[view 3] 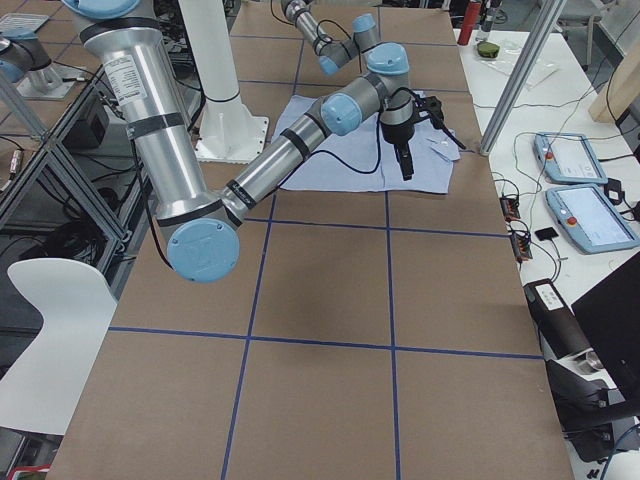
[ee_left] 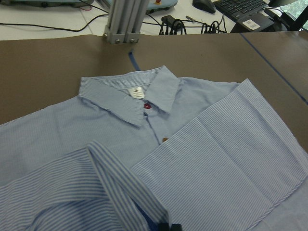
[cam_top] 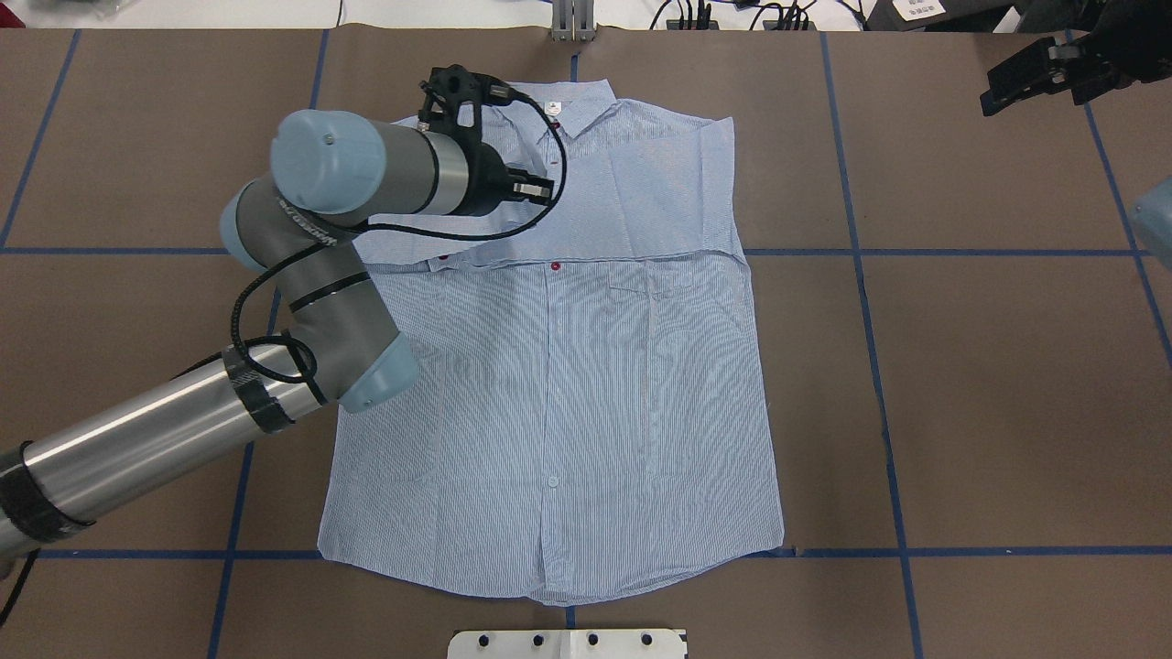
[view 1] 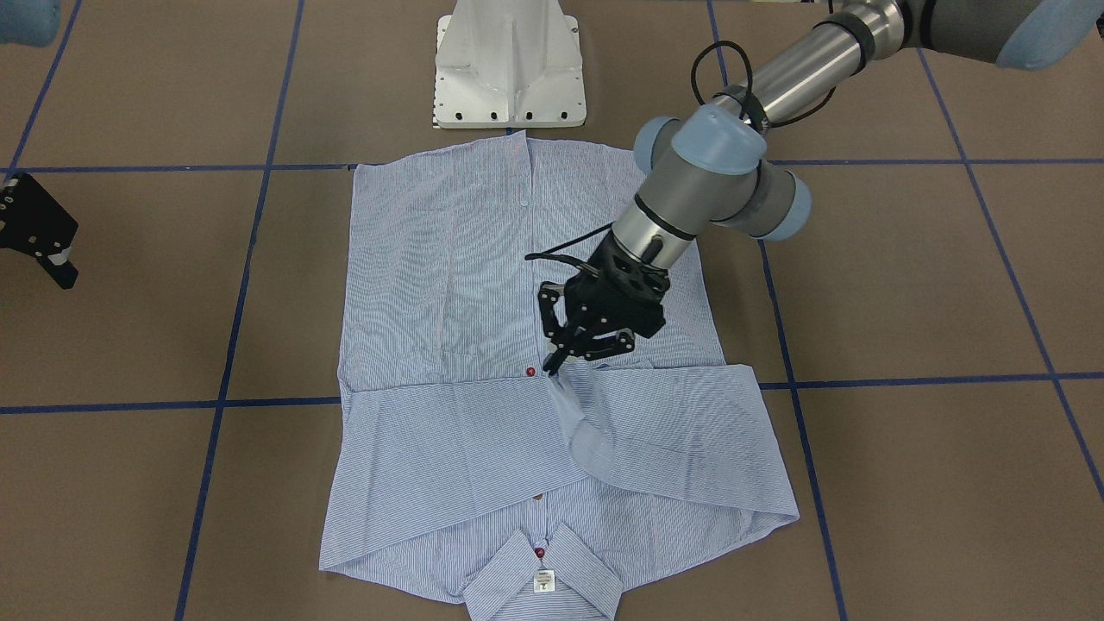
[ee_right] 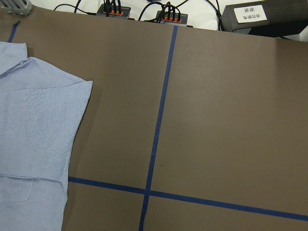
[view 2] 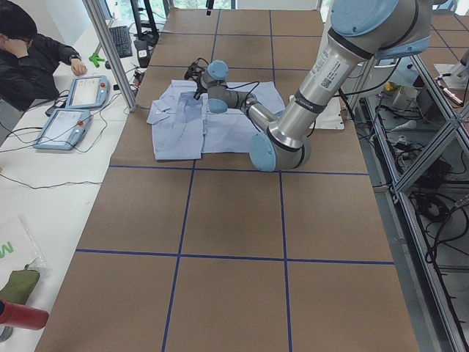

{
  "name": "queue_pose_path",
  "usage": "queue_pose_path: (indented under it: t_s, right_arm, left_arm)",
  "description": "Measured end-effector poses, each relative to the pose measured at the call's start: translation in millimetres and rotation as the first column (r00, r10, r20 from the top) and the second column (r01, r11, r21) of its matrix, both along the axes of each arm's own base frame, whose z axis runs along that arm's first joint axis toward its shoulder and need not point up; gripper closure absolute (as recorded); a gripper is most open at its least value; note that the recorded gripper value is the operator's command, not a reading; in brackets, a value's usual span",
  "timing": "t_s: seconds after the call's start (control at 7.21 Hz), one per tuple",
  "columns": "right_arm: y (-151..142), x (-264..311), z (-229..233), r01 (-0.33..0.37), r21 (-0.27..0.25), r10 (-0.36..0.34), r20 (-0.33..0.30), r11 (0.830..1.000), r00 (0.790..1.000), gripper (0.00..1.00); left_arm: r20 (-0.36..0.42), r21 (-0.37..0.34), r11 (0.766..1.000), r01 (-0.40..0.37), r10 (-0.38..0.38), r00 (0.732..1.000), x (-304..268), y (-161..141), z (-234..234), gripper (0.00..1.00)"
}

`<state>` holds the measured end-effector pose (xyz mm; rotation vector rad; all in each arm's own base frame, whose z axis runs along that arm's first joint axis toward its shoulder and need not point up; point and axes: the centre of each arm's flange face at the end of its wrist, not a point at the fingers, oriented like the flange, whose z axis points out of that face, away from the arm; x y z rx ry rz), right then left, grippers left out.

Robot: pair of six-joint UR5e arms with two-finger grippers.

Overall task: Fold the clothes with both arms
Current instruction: 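Fold the held sleeve across the shirt front with the left gripper, then release the sleeve and withdraw the left gripper while the right arm approaches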

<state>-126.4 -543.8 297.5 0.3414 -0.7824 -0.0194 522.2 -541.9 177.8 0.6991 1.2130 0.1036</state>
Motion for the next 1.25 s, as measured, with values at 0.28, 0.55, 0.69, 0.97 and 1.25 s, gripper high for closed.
queue_pose_path:
  t_s: [0.28, 0.55, 0.69, 0.97, 1.25]
  right_arm:
    - [-0.3, 0.6, 0.6, -0.001, -0.001, 0.001, 0.0, 1.0, 1.0, 0.0]
    - [-0.5, 0.4, 0.9, -0.001, -0.001, 0.001, -0.001, 1.0, 1.0, 0.0]
    - [-0.5, 0.2, 1.1, -0.001, -0.002, 0.001, -0.001, 1.0, 1.0, 0.0]
    - [-0.6, -0.1, 1.2, -0.001, -0.001, 0.001, -0.002, 1.0, 1.0, 0.0]
    - [-0.1, 0.0, -0.2, -0.001, 0.002, 0.001, -0.001, 1.0, 1.0, 0.0]
  left_arm:
    - [0.006, 0.002, 1.0, -0.001, 0.001, 1.0, 37.9, 27.7, -34.1, 1.0]
    - [0.003, 0.003, 1.0, -0.015, 0.015, 1.0, 61.5, 51.6, -42.3, 0.91]
    - [0.004, 0.001, 1.0, -0.017, 0.017, 1.0, 68.7, 59.0, -42.5, 0.01]
    - [-0.009, -0.025, 1.0, -0.016, 0.016, 1.0, 77.2, 69.5, -38.7, 0.0]
    - [-0.011, -0.026, 1.0, 0.014, -0.014, 1.0, 83.0, 79.1, -42.3, 0.0]
